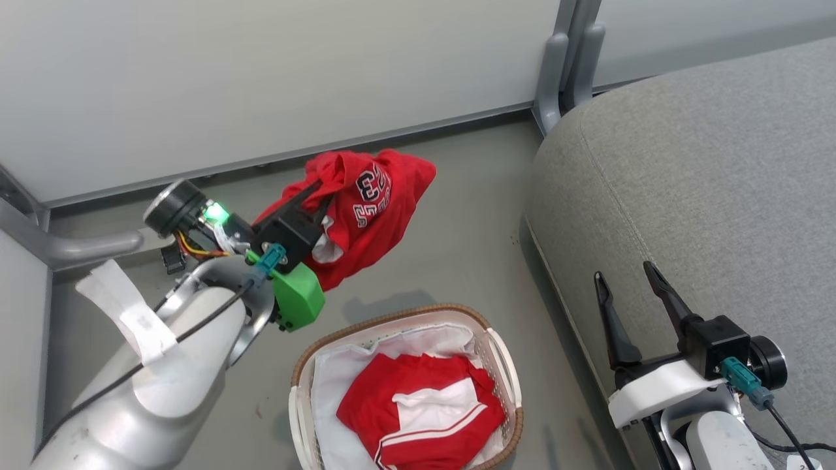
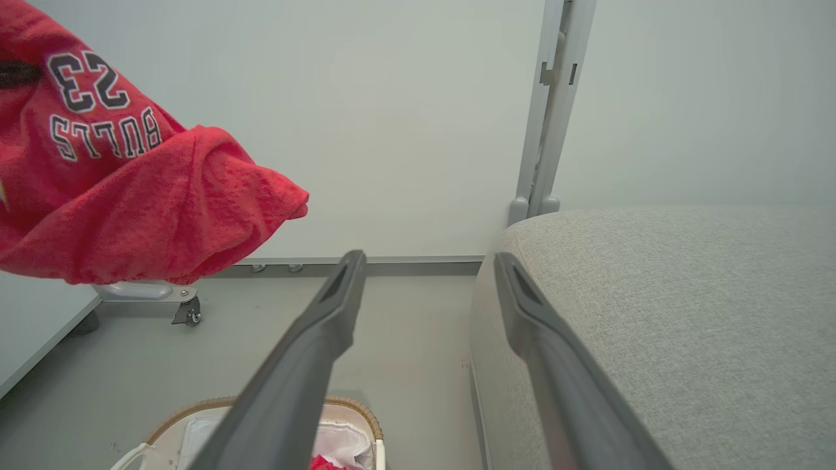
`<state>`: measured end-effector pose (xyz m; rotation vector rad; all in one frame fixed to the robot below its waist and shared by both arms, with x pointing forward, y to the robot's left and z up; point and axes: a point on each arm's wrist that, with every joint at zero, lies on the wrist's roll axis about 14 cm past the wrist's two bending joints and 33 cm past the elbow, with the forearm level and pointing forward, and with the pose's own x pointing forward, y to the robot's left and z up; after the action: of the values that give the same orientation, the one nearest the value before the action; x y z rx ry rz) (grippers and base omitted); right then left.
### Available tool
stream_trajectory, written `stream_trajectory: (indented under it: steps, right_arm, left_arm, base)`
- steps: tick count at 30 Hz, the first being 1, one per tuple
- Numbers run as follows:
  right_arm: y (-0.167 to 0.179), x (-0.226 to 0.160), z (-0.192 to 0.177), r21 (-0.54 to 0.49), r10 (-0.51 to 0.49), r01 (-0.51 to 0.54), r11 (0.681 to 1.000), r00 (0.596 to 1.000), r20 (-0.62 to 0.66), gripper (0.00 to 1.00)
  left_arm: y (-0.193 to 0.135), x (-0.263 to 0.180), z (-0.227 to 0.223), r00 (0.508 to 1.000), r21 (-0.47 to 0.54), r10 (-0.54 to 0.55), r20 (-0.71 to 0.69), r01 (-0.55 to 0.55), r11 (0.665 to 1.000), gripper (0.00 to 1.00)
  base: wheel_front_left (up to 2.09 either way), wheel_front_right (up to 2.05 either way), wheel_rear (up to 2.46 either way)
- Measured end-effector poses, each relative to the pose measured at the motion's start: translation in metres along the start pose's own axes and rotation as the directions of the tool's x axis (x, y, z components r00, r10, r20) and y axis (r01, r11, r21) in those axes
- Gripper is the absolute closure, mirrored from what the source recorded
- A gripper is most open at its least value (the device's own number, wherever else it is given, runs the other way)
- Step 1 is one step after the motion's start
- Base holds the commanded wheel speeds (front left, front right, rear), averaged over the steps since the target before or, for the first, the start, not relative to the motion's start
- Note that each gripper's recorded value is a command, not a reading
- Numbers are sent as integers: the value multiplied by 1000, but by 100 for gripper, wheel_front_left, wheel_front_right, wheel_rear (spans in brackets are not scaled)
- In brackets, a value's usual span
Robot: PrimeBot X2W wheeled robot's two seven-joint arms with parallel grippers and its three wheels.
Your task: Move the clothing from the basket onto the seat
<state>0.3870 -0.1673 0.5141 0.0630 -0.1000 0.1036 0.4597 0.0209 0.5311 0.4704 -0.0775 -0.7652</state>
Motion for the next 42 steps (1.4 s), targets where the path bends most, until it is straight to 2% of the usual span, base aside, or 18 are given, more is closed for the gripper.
stream_trajectory:
  steps: [7, 14, 23, 32, 37, 42]
  right_arm:
    - [19, -2, 16, -6, 55, -55, 998, 997, 45, 0]
    - [39, 11, 36, -39, 124, -121, 992, 988, 97, 0]
    - [55, 25, 45, -91, 184, -174, 981, 976, 115, 0]
    - [46, 48, 57, -176, 173, -150, 973, 976, 129, 0]
    - [49, 62, 59, -253, 194, -161, 954, 974, 114, 0]
    - [64, 73, 54, -326, 247, -210, 922, 966, 75, 0]
  left_arm:
    - [33, -9, 71, 995, 115, 26, 101, -38, 993, 100]
    - [42, -12, 119, 981, 131, 20, 190, -46, 990, 100]
    - [31, -17, 141, 971, 151, -15, 238, -22, 988, 100]
    - [20, -26, 159, 956, 177, -49, 289, -3, 984, 100]
    - [15, -30, 164, 951, 185, -60, 302, 3, 983, 100]
    - [10, -34, 167, 949, 193, -73, 307, 13, 981, 100]
  base:
    - [0, 0, 0]
    - [0, 0, 0]
    - [0, 0, 0]
    - [0, 0, 0]
    - [0, 0, 0]
    - [0, 0, 0]
